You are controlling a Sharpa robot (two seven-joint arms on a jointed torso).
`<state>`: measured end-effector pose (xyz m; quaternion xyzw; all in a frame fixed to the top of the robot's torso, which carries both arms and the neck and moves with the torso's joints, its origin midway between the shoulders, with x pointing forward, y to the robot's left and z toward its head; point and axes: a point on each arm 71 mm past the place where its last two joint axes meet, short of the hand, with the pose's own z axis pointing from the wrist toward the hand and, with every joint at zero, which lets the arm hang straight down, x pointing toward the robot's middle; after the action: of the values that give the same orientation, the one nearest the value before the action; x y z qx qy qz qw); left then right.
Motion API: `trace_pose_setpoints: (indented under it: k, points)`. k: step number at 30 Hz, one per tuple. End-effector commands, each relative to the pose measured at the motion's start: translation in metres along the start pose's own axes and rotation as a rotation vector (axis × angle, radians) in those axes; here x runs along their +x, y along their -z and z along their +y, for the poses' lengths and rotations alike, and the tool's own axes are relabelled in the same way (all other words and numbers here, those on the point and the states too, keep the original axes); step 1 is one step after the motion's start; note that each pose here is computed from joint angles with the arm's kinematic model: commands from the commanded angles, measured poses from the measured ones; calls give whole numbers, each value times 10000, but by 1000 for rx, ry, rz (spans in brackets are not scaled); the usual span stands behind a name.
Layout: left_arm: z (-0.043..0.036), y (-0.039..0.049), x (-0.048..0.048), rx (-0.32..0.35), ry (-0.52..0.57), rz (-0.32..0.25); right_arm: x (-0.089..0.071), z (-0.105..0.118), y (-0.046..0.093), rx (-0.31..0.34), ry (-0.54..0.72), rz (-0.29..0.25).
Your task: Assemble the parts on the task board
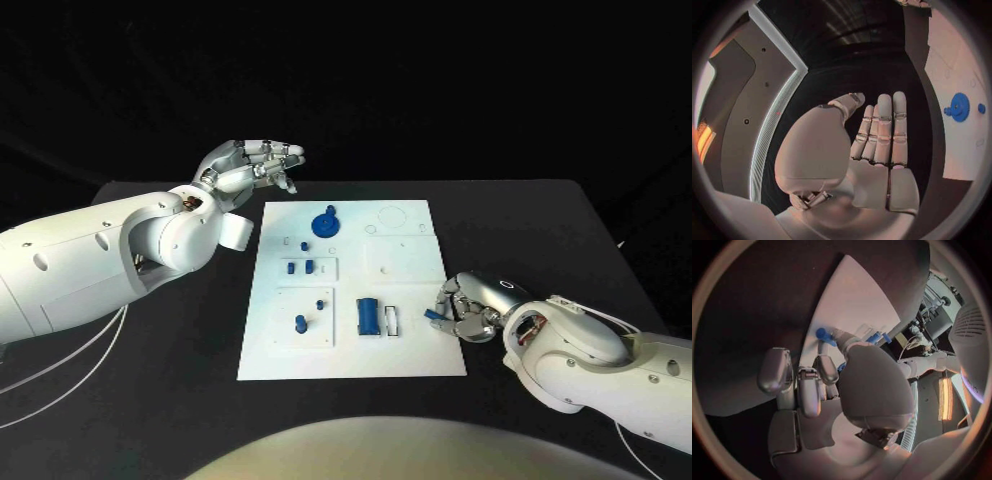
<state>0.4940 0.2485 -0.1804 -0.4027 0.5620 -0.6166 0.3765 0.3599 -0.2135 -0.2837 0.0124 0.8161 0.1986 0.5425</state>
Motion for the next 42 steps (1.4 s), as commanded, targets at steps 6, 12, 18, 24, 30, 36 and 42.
trace_pose_setpoints:
  k: [6, 12, 18, 24, 30, 36, 42]
  points:
    - [-9, -3, 13, 5, 7, 8, 103, -21, 20, 25, 27, 33]
    - [-9, -4, 14, 5, 7, 7, 57, 67, 31, 4, -37, -15]
    - [-8, -6, 16, 5, 7, 8, -10, 184, 38, -21, -82, -37]
    - [-5, -10, 17, 4, 7, 9, -53, 324, 32, -47, -129, -43]
    - [-4, -15, 27, 4, 8, 12, -21, 404, -20, -46, -185, -13]
    - [-3, -17, 34, 4, 9, 14, 68, 451, -95, -34, -223, 38]
    - [-3, -16, 36, 3, 10, 16, 150, 494, -141, -30, -235, 77]
